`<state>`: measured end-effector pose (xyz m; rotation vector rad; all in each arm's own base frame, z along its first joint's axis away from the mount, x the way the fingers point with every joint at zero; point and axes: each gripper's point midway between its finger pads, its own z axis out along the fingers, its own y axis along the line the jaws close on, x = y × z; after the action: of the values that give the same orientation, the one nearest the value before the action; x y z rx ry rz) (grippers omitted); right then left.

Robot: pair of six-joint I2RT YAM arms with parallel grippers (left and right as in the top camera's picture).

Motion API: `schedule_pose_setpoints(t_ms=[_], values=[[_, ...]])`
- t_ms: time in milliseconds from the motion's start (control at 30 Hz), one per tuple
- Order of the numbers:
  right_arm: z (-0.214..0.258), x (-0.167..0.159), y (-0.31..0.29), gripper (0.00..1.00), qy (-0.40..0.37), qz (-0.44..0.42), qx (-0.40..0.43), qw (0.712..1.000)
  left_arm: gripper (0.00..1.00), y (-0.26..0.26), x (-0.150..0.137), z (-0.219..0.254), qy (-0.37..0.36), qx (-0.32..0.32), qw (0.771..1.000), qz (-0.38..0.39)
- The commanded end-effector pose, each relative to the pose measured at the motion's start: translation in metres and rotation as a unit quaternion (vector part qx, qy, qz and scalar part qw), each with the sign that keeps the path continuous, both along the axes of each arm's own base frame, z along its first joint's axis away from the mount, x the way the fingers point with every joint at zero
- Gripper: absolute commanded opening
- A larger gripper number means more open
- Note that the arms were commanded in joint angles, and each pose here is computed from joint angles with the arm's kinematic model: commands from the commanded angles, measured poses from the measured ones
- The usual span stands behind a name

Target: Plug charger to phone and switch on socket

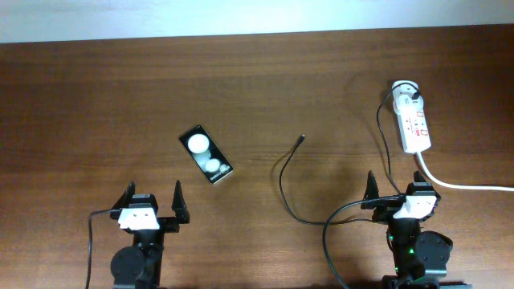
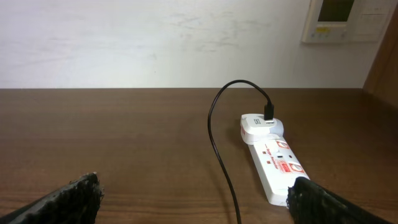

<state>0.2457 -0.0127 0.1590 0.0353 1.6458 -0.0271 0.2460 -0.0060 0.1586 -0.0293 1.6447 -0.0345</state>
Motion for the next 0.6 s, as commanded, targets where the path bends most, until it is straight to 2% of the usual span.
schedule_pose_setpoints(t_ms=[0,367,567], values=[[-0.003,0.0,0.0,0.99,0.001,-0.001,0.001,1.0,0.99,0.003,0.0,-0.002,0.002,0.007,1.0,0.008],[-0.003,0.0,0.0,0.99,0.001,-0.001,0.001,1.0,0.99,-0.003,0.0,0.003,-0.007,0.005,1.0,-0.01],[-0.003,0.0,0.001,0.99,0.001,0.0,0.002,1.0,0.99,-0.015,-0.011,0.043,-0.009,-0.001,0.999,-0.047]])
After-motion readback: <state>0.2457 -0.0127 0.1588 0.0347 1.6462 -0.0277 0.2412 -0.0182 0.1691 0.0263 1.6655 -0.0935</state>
